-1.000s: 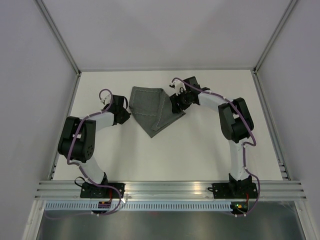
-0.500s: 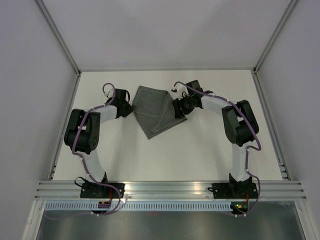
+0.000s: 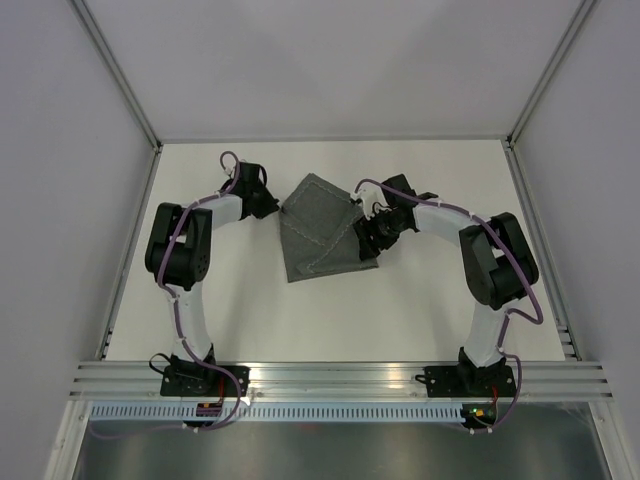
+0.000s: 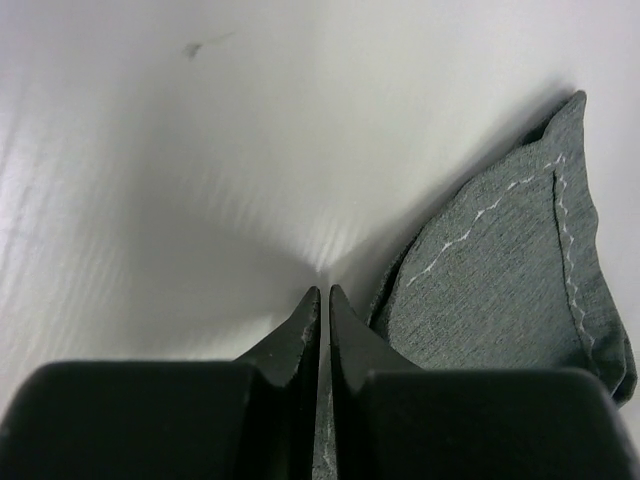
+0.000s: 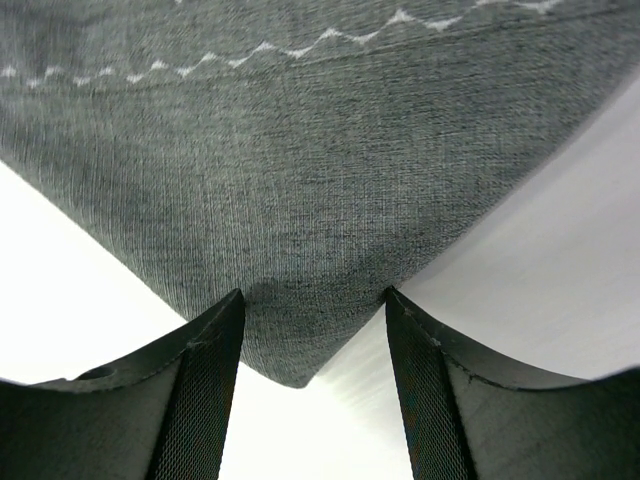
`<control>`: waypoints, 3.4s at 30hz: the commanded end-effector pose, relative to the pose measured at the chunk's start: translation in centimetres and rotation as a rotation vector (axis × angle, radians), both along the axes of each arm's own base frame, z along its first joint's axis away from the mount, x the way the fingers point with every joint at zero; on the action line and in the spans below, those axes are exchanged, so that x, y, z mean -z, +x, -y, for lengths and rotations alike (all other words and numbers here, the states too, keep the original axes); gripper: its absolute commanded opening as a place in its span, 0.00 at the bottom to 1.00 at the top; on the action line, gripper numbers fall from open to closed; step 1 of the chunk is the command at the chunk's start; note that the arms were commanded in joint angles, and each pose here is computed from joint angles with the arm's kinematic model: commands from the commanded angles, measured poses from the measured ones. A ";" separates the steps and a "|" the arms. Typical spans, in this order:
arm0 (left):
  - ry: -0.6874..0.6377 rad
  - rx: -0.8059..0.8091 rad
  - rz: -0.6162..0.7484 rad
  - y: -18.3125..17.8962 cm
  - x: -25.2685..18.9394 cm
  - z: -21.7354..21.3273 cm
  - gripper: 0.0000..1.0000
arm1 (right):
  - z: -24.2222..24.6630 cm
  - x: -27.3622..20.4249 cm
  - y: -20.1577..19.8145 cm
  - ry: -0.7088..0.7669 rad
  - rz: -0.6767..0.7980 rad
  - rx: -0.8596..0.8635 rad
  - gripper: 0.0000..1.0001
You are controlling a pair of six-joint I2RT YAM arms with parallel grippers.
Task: Fold the napkin, place the utensils inside, and roll it up
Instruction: Fold the napkin, then roll the napkin with the utensil
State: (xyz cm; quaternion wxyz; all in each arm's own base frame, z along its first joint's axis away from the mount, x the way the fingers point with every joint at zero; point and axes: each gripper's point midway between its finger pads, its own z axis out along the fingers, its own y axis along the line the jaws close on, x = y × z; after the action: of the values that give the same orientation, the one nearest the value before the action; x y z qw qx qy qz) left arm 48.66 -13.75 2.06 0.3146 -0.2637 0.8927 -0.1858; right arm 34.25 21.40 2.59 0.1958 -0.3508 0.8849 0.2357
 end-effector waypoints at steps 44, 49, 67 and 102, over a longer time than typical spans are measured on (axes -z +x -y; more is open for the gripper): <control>0.052 0.168 0.506 -16.1 -20.7 -2.1 0.43 | 1.7 -12.6 -2.2 -0.130 0.517 -0.182 0.68; 0.068 0.120 0.555 -16.4 -22.4 -2.9 0.46 | 0.1 -9.5 -2.8 -0.145 0.622 -0.375 0.68; 0.093 0.167 0.553 -17.5 -20.1 -2.6 0.49 | -5.0 -8.0 -5.2 0.006 0.789 -0.573 0.73; 0.136 0.174 0.576 -18.2 -17.7 -3.3 0.50 | -9.6 -2.1 -6.1 -0.033 0.757 -0.730 0.74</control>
State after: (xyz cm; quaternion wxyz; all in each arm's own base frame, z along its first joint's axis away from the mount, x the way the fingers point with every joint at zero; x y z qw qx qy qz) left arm 29.87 -10.60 19.40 0.5361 -0.1178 0.8038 -0.2291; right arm 27.52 29.03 3.57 0.3794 -0.6960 0.5991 0.1125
